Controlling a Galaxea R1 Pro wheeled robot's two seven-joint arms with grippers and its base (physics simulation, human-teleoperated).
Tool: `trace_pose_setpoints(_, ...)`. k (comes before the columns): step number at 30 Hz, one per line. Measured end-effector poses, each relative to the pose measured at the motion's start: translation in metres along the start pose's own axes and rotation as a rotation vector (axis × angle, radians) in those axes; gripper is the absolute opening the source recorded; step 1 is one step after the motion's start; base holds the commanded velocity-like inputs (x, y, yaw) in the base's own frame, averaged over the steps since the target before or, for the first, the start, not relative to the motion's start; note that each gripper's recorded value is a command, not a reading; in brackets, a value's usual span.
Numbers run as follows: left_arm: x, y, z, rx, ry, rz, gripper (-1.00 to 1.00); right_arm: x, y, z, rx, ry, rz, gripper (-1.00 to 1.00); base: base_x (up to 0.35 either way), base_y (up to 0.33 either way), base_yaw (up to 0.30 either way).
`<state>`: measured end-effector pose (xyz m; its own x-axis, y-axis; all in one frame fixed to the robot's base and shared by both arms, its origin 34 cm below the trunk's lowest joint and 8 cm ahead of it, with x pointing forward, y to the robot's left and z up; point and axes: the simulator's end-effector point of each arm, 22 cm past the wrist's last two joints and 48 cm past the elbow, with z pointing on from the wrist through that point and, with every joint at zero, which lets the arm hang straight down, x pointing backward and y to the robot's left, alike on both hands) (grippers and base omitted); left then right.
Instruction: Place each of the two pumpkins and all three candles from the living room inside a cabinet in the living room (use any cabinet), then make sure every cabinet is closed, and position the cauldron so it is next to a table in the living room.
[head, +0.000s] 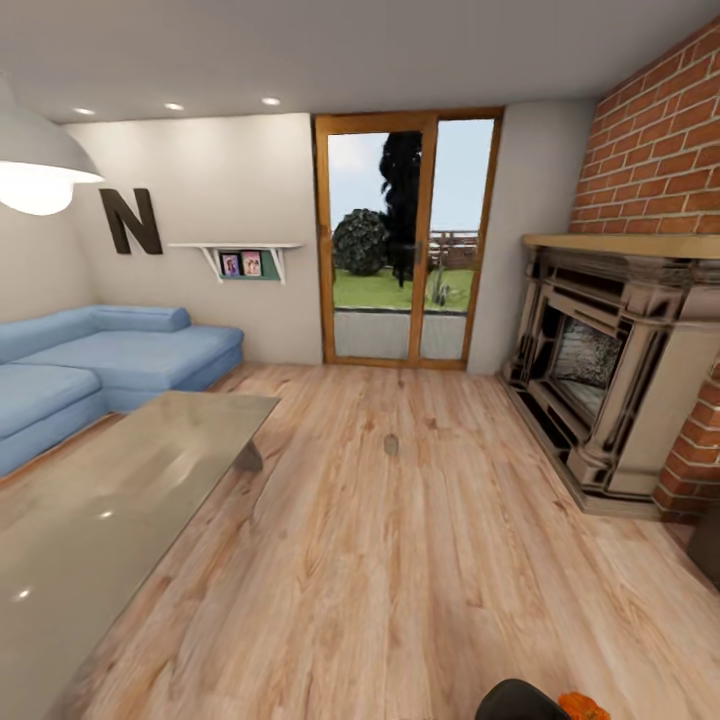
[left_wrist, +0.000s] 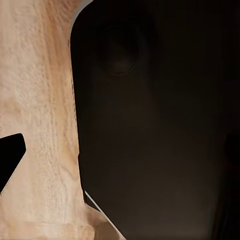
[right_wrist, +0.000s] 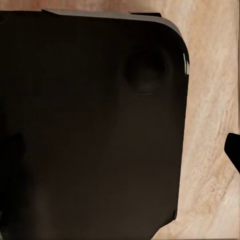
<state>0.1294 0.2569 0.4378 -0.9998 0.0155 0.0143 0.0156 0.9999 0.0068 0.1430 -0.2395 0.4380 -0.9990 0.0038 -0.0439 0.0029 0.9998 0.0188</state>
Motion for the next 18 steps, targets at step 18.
trace_pose_setpoints(18, -0.0025, 0.0012, 0.0000, -0.002, -0.012, 0.000, 1.00, 0.0001, -0.0008, 0.0000, 0.001, -0.001, 0.000, 1.00, 0.000, -0.020, -0.291)
